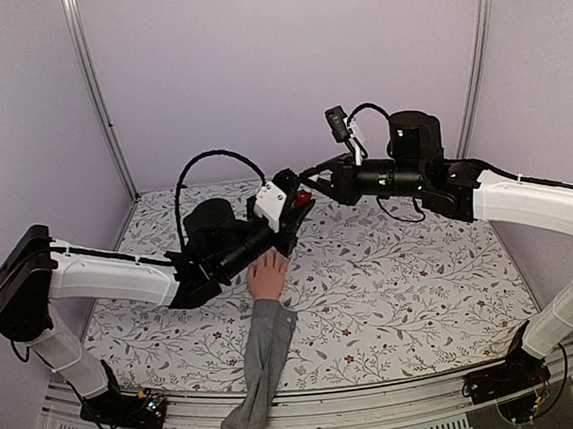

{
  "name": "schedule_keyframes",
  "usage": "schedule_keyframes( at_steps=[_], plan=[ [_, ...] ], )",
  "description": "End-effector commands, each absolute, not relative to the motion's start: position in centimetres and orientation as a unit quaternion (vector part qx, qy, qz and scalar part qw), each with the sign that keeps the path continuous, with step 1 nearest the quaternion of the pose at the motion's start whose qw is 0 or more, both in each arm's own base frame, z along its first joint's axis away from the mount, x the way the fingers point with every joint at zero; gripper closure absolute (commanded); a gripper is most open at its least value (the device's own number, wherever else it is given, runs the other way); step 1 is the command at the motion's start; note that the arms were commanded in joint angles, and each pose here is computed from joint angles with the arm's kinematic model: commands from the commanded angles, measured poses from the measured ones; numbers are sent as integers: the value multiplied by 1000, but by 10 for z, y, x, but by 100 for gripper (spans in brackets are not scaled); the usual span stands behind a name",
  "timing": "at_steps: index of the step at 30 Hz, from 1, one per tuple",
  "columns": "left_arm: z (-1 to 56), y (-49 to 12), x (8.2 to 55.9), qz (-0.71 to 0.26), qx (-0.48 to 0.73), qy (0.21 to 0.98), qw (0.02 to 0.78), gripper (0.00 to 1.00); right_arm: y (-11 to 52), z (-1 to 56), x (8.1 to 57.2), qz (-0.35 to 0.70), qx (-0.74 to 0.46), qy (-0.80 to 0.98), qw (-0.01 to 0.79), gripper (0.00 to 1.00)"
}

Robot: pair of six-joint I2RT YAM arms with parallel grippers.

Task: Paint the nails
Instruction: Unscrew the nail polish bottle.

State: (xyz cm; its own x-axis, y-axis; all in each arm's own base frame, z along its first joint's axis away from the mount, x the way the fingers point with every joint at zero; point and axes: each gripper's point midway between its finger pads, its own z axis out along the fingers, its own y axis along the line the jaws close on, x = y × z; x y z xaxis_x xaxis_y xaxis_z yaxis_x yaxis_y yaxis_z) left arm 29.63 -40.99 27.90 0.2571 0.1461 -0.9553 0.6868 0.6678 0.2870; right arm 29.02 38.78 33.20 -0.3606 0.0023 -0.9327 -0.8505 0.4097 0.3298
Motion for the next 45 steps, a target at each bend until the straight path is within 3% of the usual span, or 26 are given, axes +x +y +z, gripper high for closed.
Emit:
schedule_keyframes(
  at_steps=[1, 10, 20, 34, 41, 43, 45],
  plan=[
    [285, -415, 300, -176, 355, 575, 715, 100, 394, 345, 280, 473, -319, 671, 473, 97],
    [283, -424, 268, -334, 406, 532, 664, 100, 392, 355, 265, 462, -381, 625, 501, 100],
    [293, -421, 213, -499, 482, 432, 577, 100, 392, 357, 236, 454, -475, 559, 505, 100],
    [303, -417, 164, -613, 544, 321, 476, 100, 395, 347, 183, 493, -606, 457, 426, 100],
    [305, -419, 167, -617, 538, 318, 478, 100, 394, 343, 179, 495, -616, 448, 417, 100],
    [306, -419, 171, -614, 533, 323, 484, 100, 394, 343, 181, 491, -614, 452, 421, 94],
    [305, -418, 176, -608, 524, 333, 495, 100, 394, 343, 185, 483, -609, 460, 429, 79]
  ],
)
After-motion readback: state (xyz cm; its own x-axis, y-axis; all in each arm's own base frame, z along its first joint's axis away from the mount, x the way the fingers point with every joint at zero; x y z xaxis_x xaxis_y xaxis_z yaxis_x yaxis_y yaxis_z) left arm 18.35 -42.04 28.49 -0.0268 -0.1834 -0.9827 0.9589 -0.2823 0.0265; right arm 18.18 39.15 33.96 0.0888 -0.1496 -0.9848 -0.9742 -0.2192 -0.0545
